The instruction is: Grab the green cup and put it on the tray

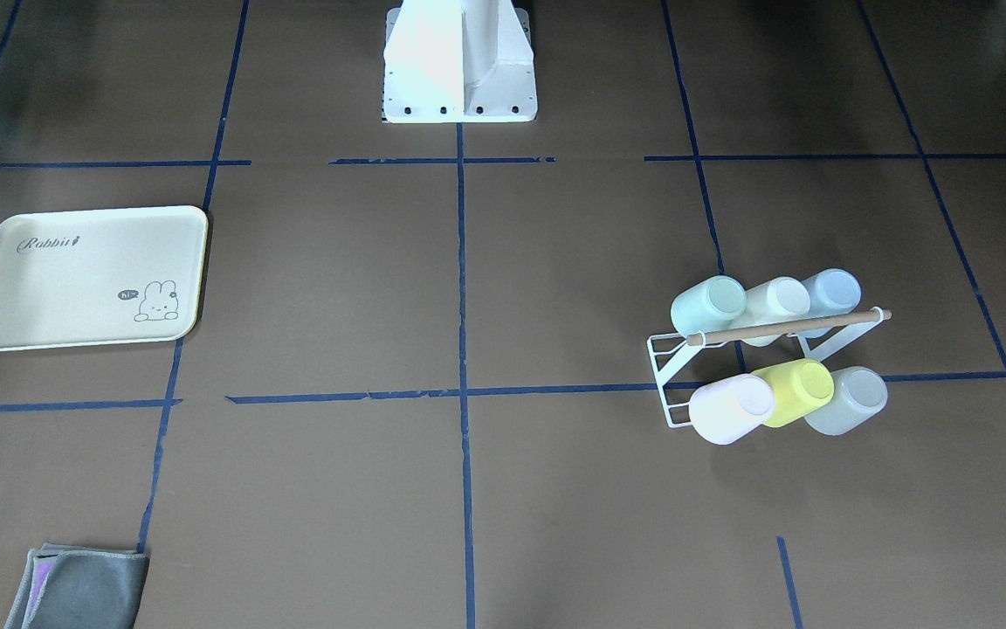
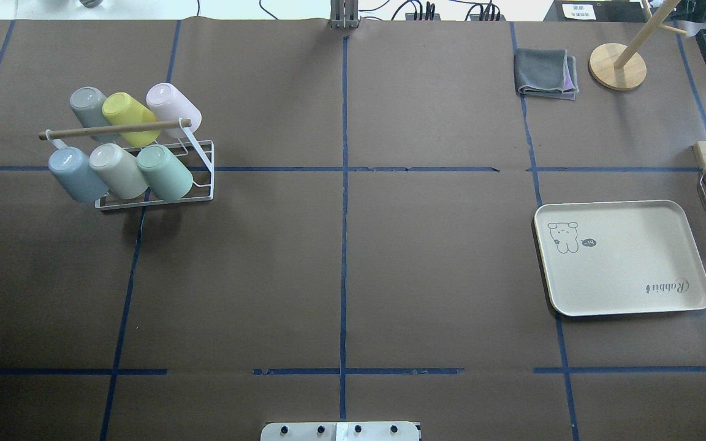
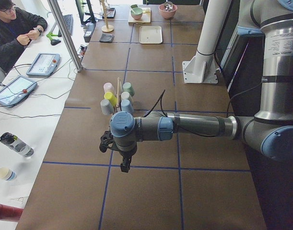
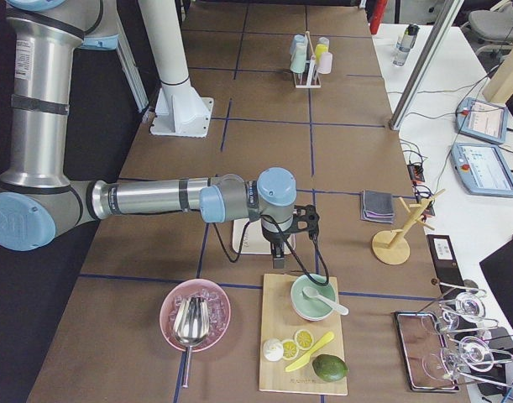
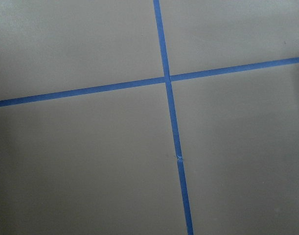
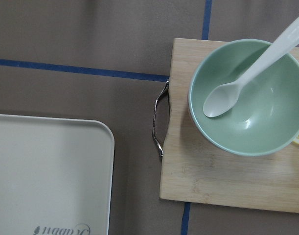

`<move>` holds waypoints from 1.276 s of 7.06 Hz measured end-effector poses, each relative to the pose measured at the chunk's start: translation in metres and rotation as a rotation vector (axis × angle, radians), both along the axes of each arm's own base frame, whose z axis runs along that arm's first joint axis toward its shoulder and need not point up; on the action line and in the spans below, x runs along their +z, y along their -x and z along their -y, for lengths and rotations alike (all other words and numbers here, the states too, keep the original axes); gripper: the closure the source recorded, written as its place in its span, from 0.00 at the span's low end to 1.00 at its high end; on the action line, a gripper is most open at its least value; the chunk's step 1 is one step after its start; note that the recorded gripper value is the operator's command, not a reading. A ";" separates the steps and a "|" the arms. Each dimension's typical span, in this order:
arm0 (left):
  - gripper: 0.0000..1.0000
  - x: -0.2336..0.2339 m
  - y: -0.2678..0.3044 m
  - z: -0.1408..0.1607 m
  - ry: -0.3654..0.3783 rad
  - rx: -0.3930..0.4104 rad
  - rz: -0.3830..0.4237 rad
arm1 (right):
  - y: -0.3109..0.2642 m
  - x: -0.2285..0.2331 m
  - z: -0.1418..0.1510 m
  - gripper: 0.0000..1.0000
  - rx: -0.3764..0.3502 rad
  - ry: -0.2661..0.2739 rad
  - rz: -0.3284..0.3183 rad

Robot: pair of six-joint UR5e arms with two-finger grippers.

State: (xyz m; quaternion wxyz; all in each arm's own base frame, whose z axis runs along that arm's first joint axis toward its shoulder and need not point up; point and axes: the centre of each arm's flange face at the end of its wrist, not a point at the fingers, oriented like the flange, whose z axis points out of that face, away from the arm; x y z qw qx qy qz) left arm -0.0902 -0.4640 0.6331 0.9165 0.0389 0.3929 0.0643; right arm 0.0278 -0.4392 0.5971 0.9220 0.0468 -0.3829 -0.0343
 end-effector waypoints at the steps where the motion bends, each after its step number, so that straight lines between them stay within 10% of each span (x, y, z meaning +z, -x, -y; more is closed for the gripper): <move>1: 0.00 0.000 0.000 0.000 0.000 0.000 0.000 | 0.000 0.000 0.000 0.00 0.000 0.001 0.001; 9: 0.00 0.002 -0.002 0.001 0.003 0.004 0.000 | 0.033 0.032 -0.002 0.01 -0.006 -0.006 0.117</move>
